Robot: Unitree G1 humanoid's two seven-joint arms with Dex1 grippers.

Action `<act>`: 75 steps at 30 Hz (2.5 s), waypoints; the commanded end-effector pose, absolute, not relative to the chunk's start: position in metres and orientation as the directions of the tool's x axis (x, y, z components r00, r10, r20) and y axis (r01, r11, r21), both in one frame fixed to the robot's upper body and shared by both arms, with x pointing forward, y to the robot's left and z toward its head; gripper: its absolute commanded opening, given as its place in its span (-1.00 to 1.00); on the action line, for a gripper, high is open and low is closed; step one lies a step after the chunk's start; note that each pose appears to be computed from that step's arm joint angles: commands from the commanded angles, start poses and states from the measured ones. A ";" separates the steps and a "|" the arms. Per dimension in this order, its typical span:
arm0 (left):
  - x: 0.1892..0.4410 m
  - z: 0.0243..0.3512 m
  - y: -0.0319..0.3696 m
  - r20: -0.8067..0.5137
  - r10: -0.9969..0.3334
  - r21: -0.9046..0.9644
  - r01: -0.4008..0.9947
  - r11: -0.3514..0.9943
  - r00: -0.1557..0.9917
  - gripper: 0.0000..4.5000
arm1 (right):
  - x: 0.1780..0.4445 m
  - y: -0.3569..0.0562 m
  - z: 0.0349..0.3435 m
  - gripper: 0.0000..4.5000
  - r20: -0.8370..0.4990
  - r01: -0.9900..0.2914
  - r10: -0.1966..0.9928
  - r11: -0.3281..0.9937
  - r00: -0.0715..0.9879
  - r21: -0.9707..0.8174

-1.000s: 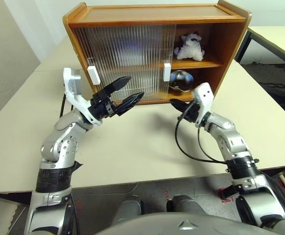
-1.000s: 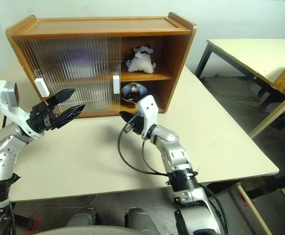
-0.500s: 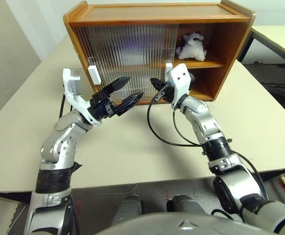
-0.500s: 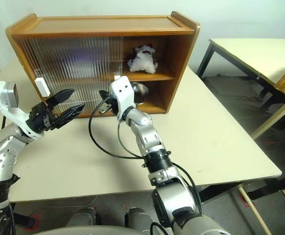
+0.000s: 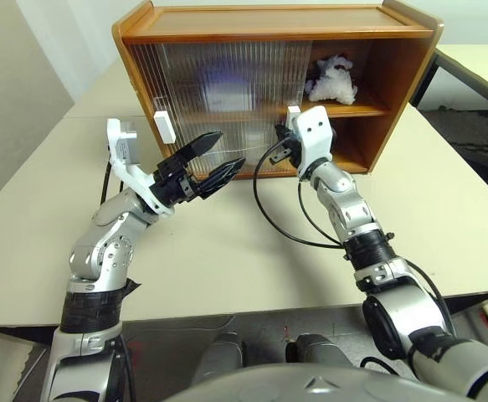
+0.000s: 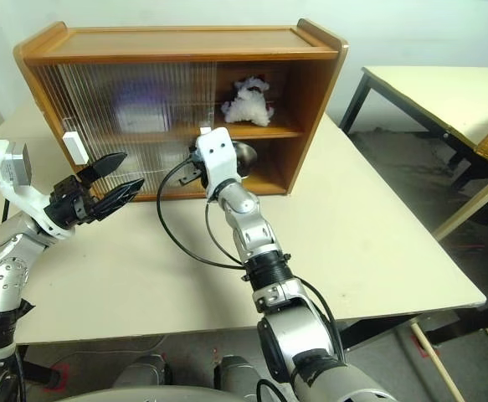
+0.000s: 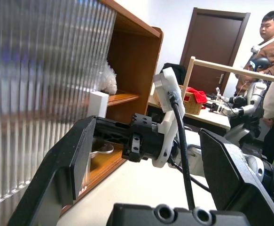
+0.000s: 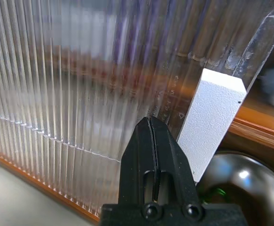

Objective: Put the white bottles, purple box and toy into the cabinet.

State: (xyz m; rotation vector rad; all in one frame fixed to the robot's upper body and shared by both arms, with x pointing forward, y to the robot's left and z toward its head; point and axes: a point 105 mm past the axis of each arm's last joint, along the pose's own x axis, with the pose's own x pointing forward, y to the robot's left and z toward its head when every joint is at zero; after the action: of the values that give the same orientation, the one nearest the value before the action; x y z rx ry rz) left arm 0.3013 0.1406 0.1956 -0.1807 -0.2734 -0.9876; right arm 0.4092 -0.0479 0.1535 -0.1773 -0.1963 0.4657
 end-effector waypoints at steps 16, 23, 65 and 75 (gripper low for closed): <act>0.303 0.196 0.136 0.305 -0.809 -0.020 0.852 0.523 0.503 1.00 | 0.420 -0.145 0.149 -0.99 0.153 -0.021 0.058 0.972 0.987 -0.235; 0.303 0.196 0.136 0.305 -0.808 -0.020 0.852 0.523 0.503 1.00 | 0.426 -0.176 0.153 -0.99 0.182 0.089 -0.042 0.962 0.982 -0.258; 0.297 0.169 0.152 0.292 -0.743 -0.090 0.791 0.605 0.602 1.00 | 0.358 -0.232 0.111 -0.08 0.132 -0.012 0.050 0.962 0.990 -0.274; 0.280 0.105 0.226 0.211 -0.430 -0.167 0.466 0.869 0.878 1.00 | 0.348 -0.273 0.075 0.99 0.067 0.009 0.008 0.969 0.998 -0.247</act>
State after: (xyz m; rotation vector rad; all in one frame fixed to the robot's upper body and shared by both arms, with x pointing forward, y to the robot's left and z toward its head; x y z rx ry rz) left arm 0.2819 0.2066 0.1144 -0.2430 -0.1765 -0.5710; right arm 0.3504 -0.2627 0.0777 -0.2561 -0.0665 0.0179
